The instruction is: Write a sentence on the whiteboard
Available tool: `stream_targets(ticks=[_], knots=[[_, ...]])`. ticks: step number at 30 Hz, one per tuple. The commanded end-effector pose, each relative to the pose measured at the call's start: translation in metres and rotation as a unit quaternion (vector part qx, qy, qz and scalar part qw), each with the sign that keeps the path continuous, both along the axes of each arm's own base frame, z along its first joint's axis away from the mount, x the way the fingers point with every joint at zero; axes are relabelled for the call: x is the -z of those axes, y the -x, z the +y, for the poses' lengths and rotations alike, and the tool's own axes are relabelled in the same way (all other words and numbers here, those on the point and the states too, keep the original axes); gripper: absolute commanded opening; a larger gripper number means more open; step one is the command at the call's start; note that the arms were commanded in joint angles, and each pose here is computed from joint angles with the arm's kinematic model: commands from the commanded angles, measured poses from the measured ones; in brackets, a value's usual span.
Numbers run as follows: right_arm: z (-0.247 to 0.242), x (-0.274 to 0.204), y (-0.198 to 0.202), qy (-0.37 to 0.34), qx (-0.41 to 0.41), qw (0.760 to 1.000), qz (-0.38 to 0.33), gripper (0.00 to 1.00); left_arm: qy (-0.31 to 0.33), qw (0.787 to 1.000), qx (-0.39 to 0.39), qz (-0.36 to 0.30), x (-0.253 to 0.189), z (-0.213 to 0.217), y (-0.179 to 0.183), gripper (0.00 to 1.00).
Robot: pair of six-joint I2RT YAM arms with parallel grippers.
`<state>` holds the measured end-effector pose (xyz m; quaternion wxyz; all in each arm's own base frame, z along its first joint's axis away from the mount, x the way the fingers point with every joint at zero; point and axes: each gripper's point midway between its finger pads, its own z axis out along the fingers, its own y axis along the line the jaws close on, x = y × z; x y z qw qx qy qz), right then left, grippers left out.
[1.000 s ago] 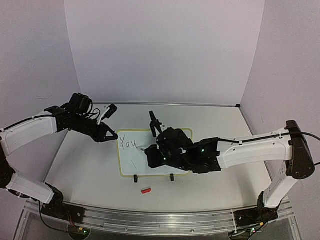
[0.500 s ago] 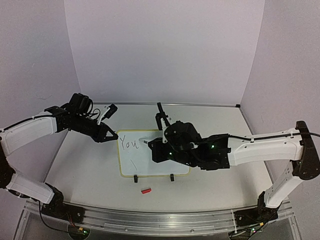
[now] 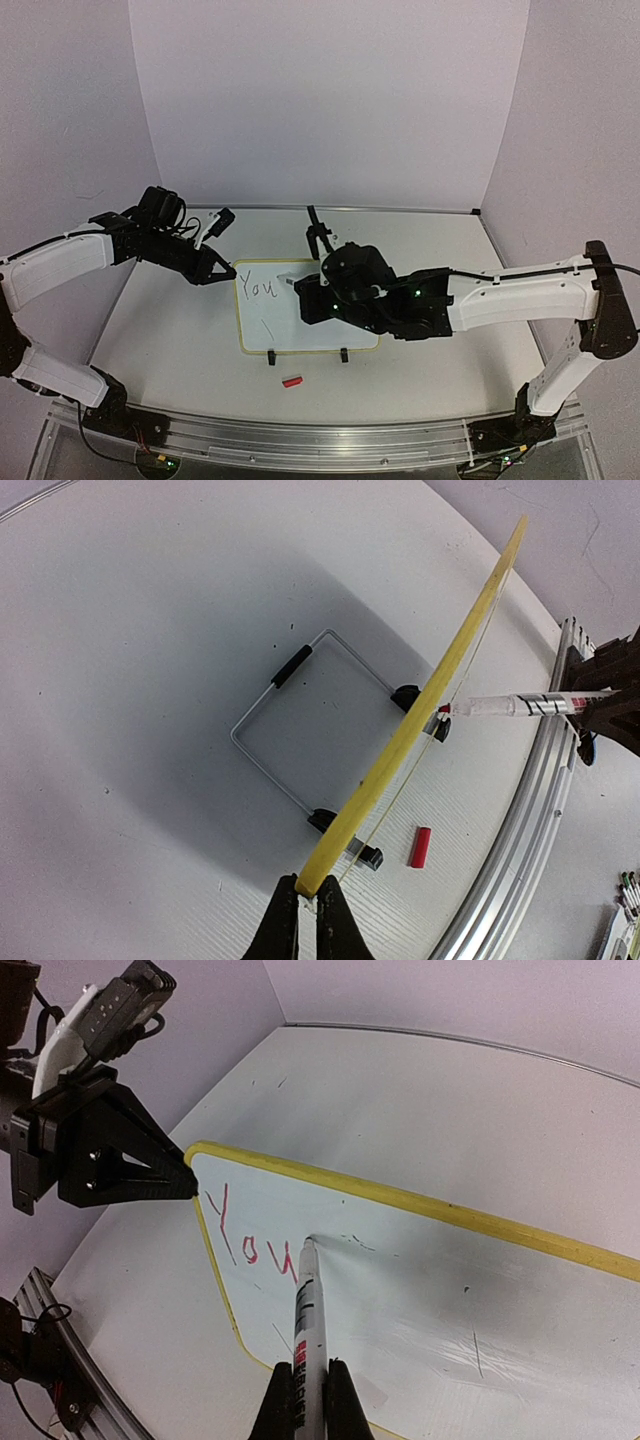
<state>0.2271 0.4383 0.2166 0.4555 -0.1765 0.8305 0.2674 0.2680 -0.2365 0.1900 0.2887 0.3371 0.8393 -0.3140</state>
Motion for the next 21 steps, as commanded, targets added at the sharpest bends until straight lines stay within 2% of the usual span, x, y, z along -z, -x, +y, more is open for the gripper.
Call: stream_targets(ticks=[1,21], knots=[[0.004,-0.013,-0.009,-0.009,0.016,1.0,-0.018,0.0,-0.013,1.0,0.001,0.002,0.001,0.001,0.002,0.0],[-0.005,0.004,-0.004,0.0,0.022,1.0,0.007,0.0,-0.013,1.0,0.001,-0.001,0.0,0.002,0.003,0.0]])
